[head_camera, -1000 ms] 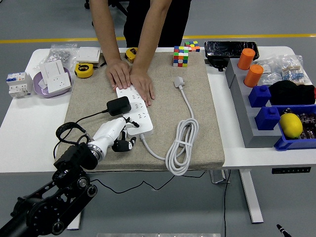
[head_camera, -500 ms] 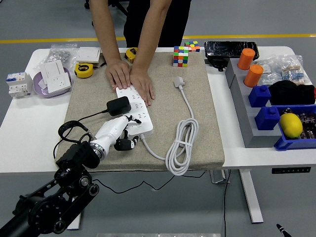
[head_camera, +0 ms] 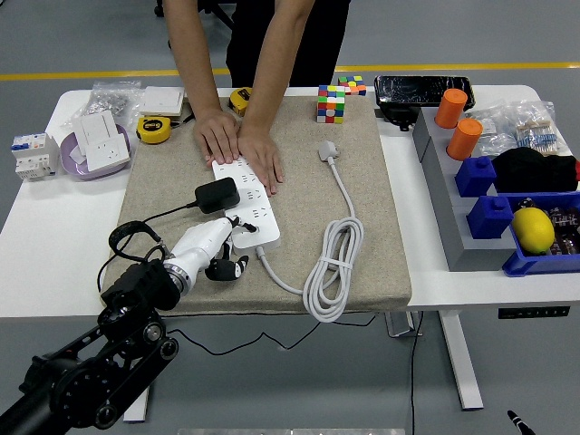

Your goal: Pick up the plug,place it near the board,insert it into the board,press the button

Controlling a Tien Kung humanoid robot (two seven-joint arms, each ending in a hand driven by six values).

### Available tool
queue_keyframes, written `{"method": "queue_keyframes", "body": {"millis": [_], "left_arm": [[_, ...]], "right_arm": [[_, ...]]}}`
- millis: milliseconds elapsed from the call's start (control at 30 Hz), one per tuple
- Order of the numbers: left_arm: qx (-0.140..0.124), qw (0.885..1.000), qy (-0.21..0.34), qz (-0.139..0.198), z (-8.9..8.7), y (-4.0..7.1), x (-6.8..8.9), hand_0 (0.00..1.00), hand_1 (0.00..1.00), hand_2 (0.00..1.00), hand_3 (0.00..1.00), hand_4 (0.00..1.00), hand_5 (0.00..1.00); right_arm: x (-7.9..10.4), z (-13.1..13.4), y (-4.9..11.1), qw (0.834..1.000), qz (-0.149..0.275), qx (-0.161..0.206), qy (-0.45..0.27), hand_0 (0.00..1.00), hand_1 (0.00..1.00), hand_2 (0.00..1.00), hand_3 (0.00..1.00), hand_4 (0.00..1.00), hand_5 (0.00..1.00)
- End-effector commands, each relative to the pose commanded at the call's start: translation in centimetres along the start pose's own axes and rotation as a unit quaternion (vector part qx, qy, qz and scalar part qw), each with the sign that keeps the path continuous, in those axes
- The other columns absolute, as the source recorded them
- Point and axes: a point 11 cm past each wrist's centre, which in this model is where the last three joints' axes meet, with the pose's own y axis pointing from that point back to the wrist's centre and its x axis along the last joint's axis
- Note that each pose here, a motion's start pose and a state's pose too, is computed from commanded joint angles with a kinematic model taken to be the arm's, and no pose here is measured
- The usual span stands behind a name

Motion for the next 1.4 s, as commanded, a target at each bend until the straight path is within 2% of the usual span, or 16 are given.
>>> {"method": "queue_keyframes", "body": {"millis": [167, 233, 267, 433, 467, 633, 667, 733, 833, 867, 933, 1033, 1067, 1133, 1233, 1400], "left_arm": [[-0.02, 0.999, 0.004, 0.024, 0.7, 0.2, 1.0, 0.174, 0.01, 0.141, 0.703, 0.602, 0.002], [-0.038, 0.998, 0.007, 0.046, 1.4, 0.5, 2.1, 0.174, 0.01, 0.141, 0.703, 0.602, 0.002], [-0.047, 0.997, 0.009, 0.053, 1.8, 0.6, 2.6, 0.214, 0.051, 0.17, 0.693, 0.599, 0.002], [-0.099, 0.991, 0.028, 0.084, 4.2, 1.4, 5.7, 0.214, 0.051, 0.17, 0.693, 0.599, 0.002], [-0.106, 0.99, 0.033, 0.087, 4.4, 1.4, 6.1, 0.292, 0.256, 0.357, 0.649, 0.572, 0.002], [-0.143, 0.976, 0.101, 0.128, 5.1, 0.9, 8.7, 0.292, 0.256, 0.357, 0.649, 0.572, 0.002], [-0.144, 0.973, 0.115, 0.137, 5.1, 0.7, 9.2, 0.613, 0.771, 0.7, 0.681, 0.818, 0.102], [-0.144, 0.967, 0.133, 0.161, 4.8, 0.3, 10.1, 0.613, 0.771, 0.7, 0.681, 0.818, 0.102], [-0.153, 0.951, 0.191, 0.189, 4.5, -0.3, 10.9, 0.613, 0.771, 0.7, 0.681, 0.818, 0.102], [-0.156, 0.944, 0.213, 0.198, 4.3, -0.6, 11.1, 0.91, 0.985, 0.935, 0.89, 0.998, 0.269], [-0.156, 0.931, 0.258, 0.205, 3.8, -1.3, 11.3, 0.91, 0.985, 0.935, 0.89, 0.998, 0.269], [-0.139, 0.916, 0.322, 0.193, 2.5, -2.4, 11.0, 0.91, 0.985, 0.935, 0.89, 0.998, 0.269], [-0.133, 0.912, 0.338, 0.188, 2.2, -2.6, 10.9, 0.998, 0.998, 0.998, 0.998, 0.998, 0.363], [-0.118, 0.908, 0.361, 0.179, 1.4, -3.2, 10.6, 0.998, 0.998, 0.998, 0.998, 0.998, 0.363], [-0.09, 0.915, 0.353, 0.17, 0.2, -3.9, 10.2, 0.998, 0.998, 0.998, 0.998, 0.998, 0.363], [-0.048, 0.947, 0.275, 0.16, -1.0, -4.4, 10.0, 0.998, 0.998, 0.998, 0.998, 0.998, 0.37]], "right_arm": [[-0.1, 0.1, 0.0, 1.0, 0.0, -0.001, 0.0, 0.803, 0.735, 0.728, 0.755, 0.998, 0.998], [-0.1, 0.1, 0.0, 1.0, 0.0, -0.001, -0.001, 0.803, 0.735, 0.728, 0.755, 0.998, 0.998], [-0.1, 0.1, 0.0, 1.0, -0.001, -0.001, -0.001, 0.803, 0.735, 0.728, 0.755, 0.998, 0.998], [-0.1, 0.2, 0.0, 1.0, -0.001, -0.002, -0.001, 0.803, 0.735, 0.728, 0.755, 0.998, 0.998], [-0.1, 0.2, 0.0, 1.0, -0.001, -0.003, -0.001, 0.802, 0.735, 0.727, 0.755, 0.998, 0.998], [-0.2, 0.1, 0.0, 1.0, -0.001, -0.001, 0.0, 0.802, 0.735, 0.727, 0.755, 0.998, 0.998], [-0.2, 0.1, 0.0, 1.0, -0.002, -0.001, 0.0, 0.803, 0.735, 0.727, 0.755, 0.998, 0.998], [-0.2, 0.0, 0.0, 1.0, -0.002, -0.001, 0.001, 0.803, 0.735, 0.727, 0.755, 0.998, 0.998], [-0.2, 0.1, 0.0, 1.0, -0.002, -0.002, 0.002, 0.803, 0.735, 0.727, 0.755, 0.998, 0.998], [-0.2, 0.1, 0.0, 1.0, -0.002, -0.002, 0.003, 0.803, 0.735, 0.727, 0.755, 0.998, 0.998], [-0.3, 0.2, 0.0, 1.0, -0.002, -0.003, 0.004, 0.803, 0.735, 0.727, 0.755, 0.998, 0.998], [-0.3, 0.1, 0.0, 1.0, -0.003, -0.002, 0.004, 0.803, 0.735, 0.727, 0.755, 0.998, 0.998], [-0.3, 0.1, 0.0, 1.0, -0.003, -0.002, 0.004, 0.803, 0.735, 0.728, 0.755, 0.998, 0.998], [-0.3, 0.1, 0.0, 1.0, -0.003, -0.003, 0.005, 0.803, 0.735, 0.728, 0.755, 0.998, 0.998], [-0.3, 0.3, 0.0, 1.0, -0.003, -0.004, 0.005, 0.803, 0.735, 0.728, 0.755, 0.998, 0.998], [-0.2, 0.3, 0.0, 1.0, -0.002, -0.004, 0.005, 0.802, 0.735, 0.728, 0.755, 0.998, 0.998]]}}
